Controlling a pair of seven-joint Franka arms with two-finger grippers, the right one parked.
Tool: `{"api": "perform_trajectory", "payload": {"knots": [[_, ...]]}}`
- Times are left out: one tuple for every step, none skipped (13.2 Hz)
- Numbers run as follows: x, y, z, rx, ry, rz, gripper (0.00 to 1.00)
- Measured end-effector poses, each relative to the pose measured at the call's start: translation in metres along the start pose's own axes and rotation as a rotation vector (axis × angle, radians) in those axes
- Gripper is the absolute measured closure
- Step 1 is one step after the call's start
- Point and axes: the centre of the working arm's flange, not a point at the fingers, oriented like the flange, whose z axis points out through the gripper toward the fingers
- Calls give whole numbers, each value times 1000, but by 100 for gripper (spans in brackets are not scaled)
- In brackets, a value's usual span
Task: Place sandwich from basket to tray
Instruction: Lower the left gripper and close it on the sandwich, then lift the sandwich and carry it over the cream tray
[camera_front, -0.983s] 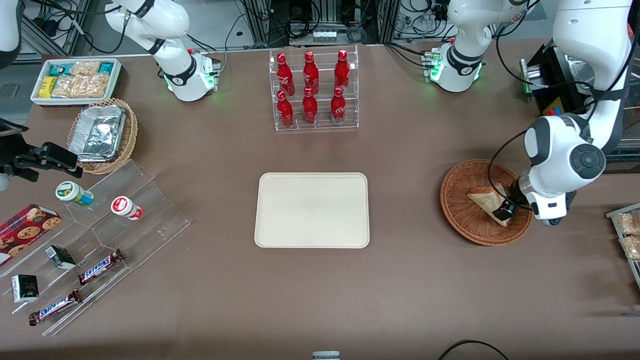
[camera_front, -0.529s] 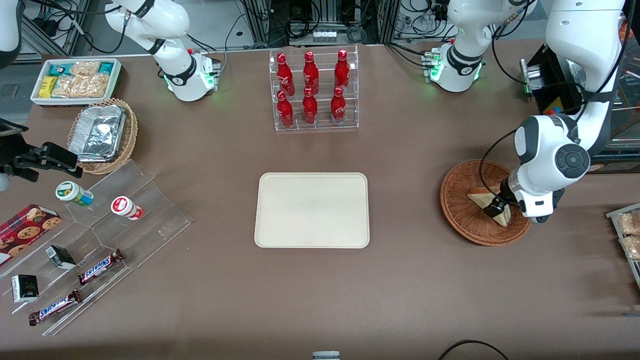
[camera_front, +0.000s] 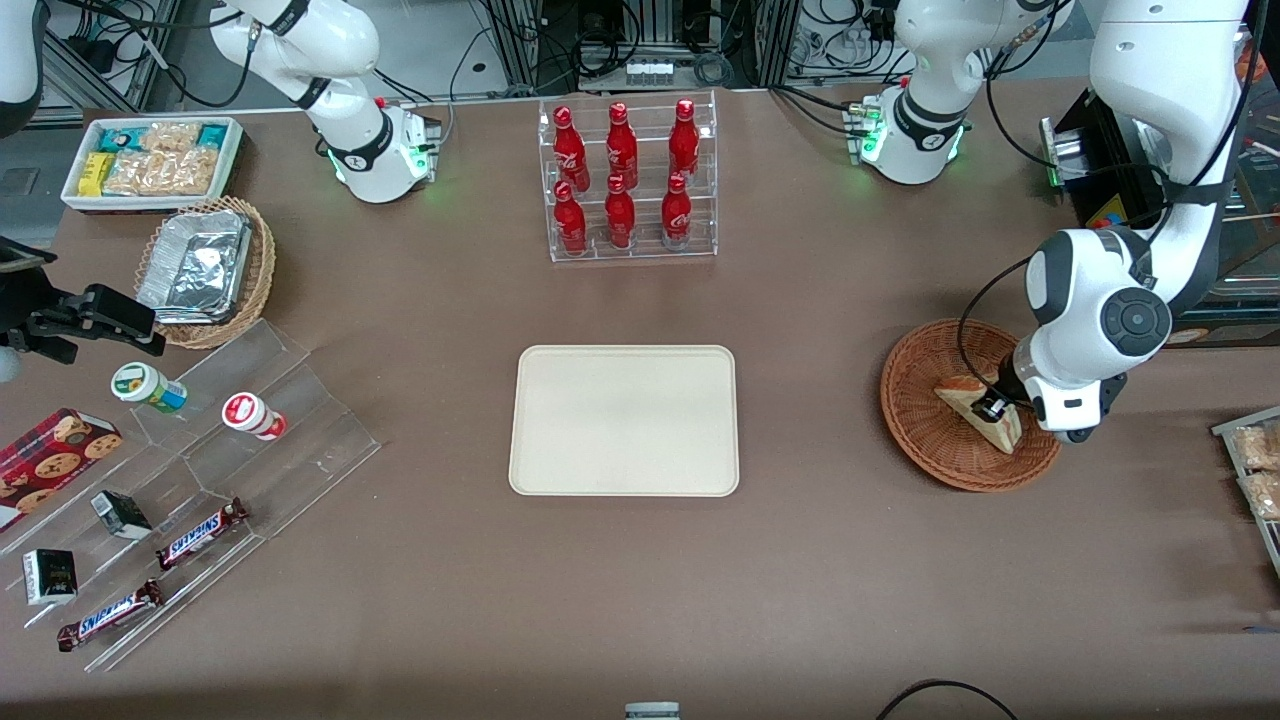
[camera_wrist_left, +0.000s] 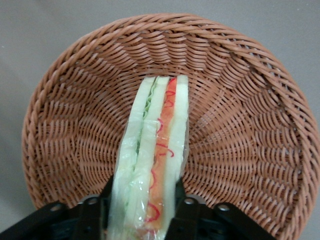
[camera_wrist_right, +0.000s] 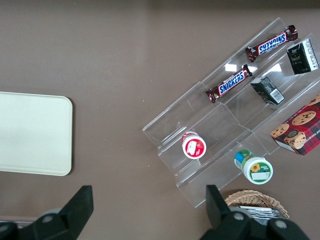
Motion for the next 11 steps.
{"api": "perform_trajectory", "payload": {"knots": [[-1, -1, -5, 16, -2, 6, 64], [-1, 0, -13, 32, -6, 11, 68], [-2, 3, -26, 49, -9, 24, 71], [-4, 9, -44, 63, -3, 52, 73], [-7, 17, -63, 74, 4, 83, 74], [-10, 24, -83, 85, 9, 109, 77], [-12, 30, -105, 90, 13, 134, 82], [-13, 36, -129, 89, 21, 155, 85], [-14, 41, -155, 84, 31, 166, 85], [-15, 44, -182, 79, 40, 171, 85], [-18, 47, -208, 69, 46, 175, 85]]}}
